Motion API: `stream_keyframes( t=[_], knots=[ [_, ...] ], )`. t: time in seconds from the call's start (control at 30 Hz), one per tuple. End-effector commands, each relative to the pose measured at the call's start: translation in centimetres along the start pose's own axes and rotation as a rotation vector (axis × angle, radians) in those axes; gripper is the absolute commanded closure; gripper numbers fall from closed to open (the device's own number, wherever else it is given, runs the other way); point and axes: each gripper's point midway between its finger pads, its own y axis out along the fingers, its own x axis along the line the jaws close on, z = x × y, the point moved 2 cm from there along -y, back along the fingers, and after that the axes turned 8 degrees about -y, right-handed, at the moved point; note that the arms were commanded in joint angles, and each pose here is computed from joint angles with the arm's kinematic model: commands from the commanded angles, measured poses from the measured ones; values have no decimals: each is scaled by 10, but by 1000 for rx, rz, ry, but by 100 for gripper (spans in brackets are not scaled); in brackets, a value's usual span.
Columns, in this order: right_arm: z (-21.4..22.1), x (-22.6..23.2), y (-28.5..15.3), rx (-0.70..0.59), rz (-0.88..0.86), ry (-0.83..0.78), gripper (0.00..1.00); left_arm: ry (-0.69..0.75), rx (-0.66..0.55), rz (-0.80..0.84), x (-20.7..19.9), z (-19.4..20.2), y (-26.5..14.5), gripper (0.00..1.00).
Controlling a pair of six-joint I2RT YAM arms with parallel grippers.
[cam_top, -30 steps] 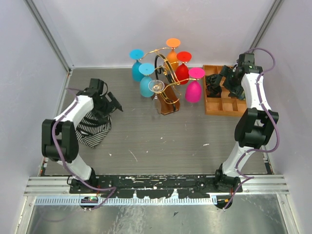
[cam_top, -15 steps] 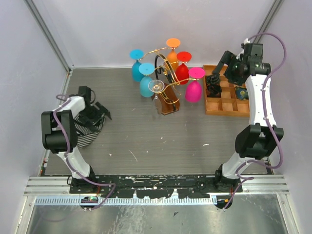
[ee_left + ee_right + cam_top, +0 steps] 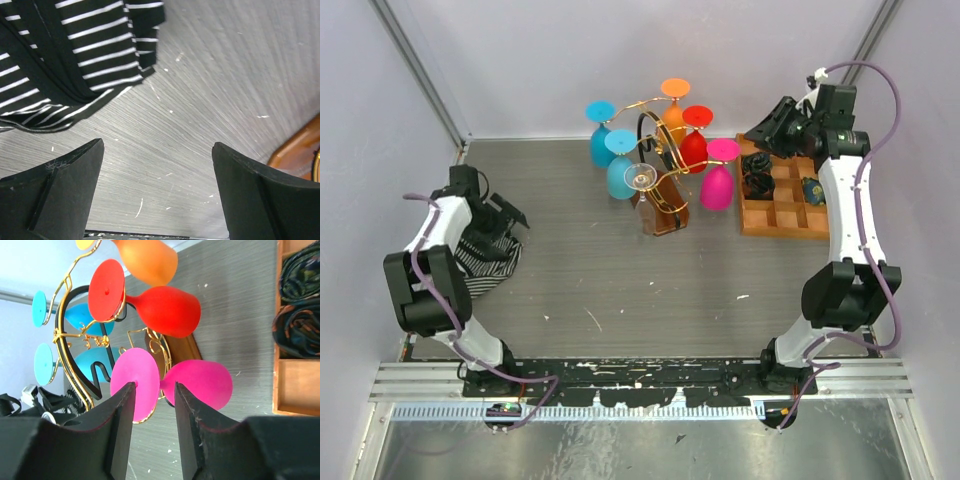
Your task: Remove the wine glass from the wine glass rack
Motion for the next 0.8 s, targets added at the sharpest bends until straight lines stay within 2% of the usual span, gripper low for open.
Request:
stream_keyframes(
  t=[0.0, 0.13, 0.33, 0.57, 0.77],
  knots=[
    [0, 12, 11, 9, -112, 39, 58, 48, -61, 127, -27, -1, -41, 4],
    [4, 9, 17, 26, -116, 49, 58, 69, -78, 202, -41, 2, -63, 4],
    [13, 14, 24, 56, -164, 66, 59, 75, -47, 263, -51, 9, -75, 5],
    [18, 25, 29, 84, -225, 71, 74, 84, -38, 254, -47, 12, -71, 5],
    [16, 30, 27, 90, -253, 64, 72, 78, -13, 248, -44, 15, -66, 5]
  ],
)
